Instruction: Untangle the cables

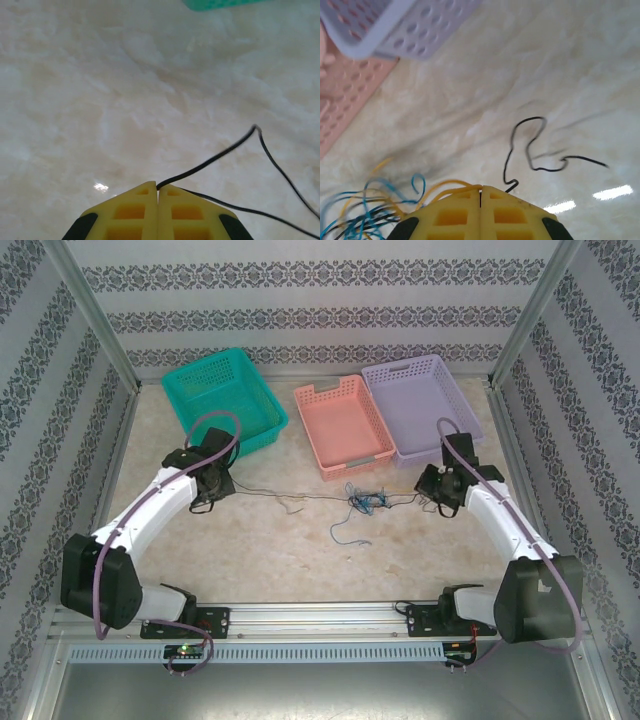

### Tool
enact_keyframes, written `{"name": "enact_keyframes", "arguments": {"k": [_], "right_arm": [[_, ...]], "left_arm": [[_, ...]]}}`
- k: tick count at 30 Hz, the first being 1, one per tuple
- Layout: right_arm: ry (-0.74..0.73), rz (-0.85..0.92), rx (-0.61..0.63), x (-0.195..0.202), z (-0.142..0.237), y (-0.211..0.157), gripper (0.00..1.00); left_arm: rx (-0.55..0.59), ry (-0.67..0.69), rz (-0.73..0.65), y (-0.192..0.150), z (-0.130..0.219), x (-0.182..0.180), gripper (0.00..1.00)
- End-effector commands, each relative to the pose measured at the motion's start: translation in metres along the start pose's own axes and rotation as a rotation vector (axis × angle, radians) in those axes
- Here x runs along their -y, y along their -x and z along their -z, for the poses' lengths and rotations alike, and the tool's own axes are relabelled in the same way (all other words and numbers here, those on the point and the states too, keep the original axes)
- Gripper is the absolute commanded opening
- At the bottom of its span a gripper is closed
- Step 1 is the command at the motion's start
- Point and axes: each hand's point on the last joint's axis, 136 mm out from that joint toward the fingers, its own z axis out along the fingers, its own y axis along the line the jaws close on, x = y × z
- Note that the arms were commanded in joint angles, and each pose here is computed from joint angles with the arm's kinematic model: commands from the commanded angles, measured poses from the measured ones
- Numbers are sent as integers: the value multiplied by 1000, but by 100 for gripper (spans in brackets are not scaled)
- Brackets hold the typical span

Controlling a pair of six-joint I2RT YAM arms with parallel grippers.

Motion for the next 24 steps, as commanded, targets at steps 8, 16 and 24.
{"name": "enact_keyframes", "arguments": {"k": [8,16,24], "right_arm": [[-11,-3,-3,2,-5,17,0],[-16,-36,-112,4,-31,-12,0],[-63,-83,-79,30,-23,3,0]], "left_arm": [[-21,-150,-32,-2,7,22,0],[-21,-210,-12,6,30,31,0],[172,3,100,46,80,-23,0]]}}
